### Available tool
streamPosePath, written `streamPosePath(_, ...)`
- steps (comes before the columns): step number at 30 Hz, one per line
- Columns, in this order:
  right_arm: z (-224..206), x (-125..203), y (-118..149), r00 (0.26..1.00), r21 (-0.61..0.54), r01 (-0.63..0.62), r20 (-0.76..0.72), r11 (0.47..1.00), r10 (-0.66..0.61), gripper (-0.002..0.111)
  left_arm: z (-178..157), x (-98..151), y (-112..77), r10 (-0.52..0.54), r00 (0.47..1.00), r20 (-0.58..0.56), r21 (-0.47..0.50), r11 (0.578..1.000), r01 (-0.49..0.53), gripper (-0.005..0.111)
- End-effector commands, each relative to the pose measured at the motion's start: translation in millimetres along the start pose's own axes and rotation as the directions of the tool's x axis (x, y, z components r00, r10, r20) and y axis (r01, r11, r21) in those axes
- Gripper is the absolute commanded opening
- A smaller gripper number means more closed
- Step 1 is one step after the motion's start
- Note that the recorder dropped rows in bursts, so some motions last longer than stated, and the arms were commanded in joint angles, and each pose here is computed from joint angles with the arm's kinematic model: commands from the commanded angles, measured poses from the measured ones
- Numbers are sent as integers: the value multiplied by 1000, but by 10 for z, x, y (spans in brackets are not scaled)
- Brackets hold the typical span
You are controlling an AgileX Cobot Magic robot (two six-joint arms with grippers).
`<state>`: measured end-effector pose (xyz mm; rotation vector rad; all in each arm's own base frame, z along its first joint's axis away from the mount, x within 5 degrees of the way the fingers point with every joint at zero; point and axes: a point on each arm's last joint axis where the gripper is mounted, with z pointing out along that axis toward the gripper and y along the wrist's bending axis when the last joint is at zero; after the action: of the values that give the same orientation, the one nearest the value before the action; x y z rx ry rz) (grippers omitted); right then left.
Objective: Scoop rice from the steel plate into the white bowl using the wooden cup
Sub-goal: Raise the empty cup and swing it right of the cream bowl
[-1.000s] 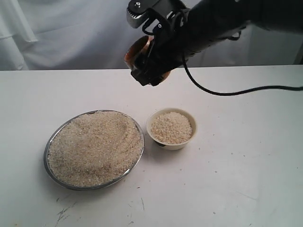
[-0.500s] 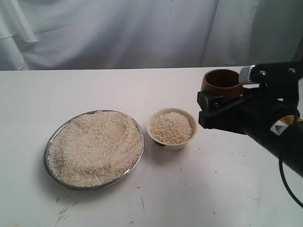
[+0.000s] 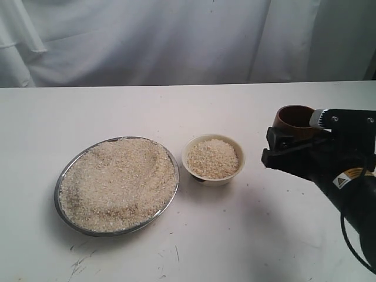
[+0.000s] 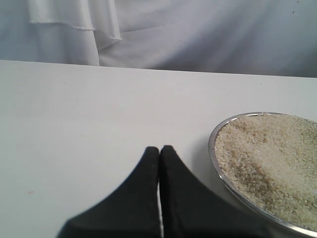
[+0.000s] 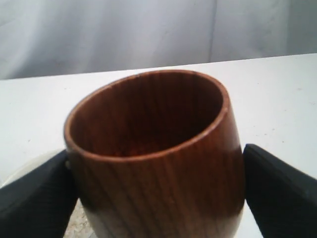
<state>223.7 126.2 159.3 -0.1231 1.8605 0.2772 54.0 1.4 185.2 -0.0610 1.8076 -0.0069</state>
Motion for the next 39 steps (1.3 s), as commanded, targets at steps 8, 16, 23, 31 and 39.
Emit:
streamPosePath(8,239,433,-56,987,20,-158,12,987,158,0,2,8,1,-2,1000,6,-1,1000,2,0)
streamPosePath(16,437,436,66,992,-33,-129,7,991,129,0,2,8,1,-2,1000,6,-1,1000,2,0)
streamPosePath(23,568,338,69,991,-27,-130,23,991,130,0,2,8,1,-2,1000,6,-1,1000,2,0)
streamPosePath(31,622,336,-111,995,-16,-97,-16,995,96,0,2,8,1,-2,1000,6,-1,1000,2,0)
streamPosePath(39,381,215,66,995,-312,79,-34,947,-94,0,2,8,1,-2,1000,6,-1,1000,2,0)
